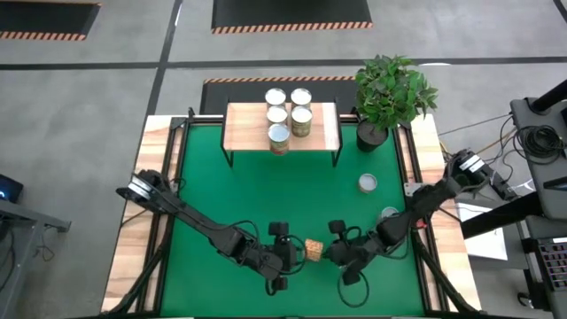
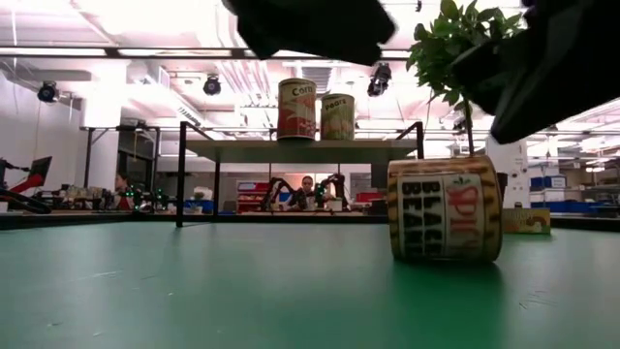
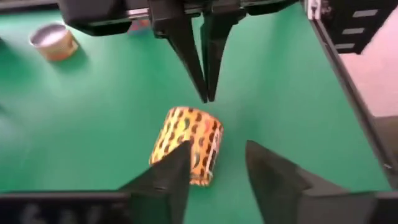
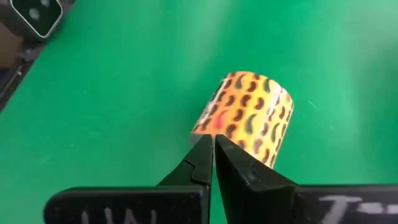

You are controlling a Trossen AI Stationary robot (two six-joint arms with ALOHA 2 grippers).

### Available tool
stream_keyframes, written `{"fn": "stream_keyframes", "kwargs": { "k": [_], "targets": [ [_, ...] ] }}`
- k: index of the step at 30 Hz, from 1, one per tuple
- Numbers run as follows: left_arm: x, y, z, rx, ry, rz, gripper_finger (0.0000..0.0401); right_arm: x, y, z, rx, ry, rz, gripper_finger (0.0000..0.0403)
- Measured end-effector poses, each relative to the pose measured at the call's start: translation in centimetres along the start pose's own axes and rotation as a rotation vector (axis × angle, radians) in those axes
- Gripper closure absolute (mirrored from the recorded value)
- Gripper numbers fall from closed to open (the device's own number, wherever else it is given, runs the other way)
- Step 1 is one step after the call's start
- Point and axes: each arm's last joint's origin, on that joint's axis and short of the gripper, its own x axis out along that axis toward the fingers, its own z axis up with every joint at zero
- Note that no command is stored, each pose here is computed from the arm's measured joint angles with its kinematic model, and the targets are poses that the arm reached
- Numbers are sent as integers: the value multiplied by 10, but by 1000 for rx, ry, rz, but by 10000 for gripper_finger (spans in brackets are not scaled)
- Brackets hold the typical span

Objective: Pick and place cans onto a shelf
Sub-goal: Put the canned black beans on the shelf

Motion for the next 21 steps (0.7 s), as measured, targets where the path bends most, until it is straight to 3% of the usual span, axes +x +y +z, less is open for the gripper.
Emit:
{"fn": "stream_keyframes", "kwargs": {
  "k": [5, 9, 16, 21],
  "targets": [
    [23, -4, 2, 92, -15, 93, 171, -15, 7, -8, 10, 26, -41, 394],
    [49, -8, 6, 189, 14, 95, 117, -24, 13, -11, 18, -5, -43, 394],
    [90, 16, 8, 282, 220, 154, 83, -27, 14, -16, 50, -8, -49, 394],
    [102, 31, 3, 283, 276, 190, 81, -26, 14, -18, 51, -8, -49, 394]
  ]
}}
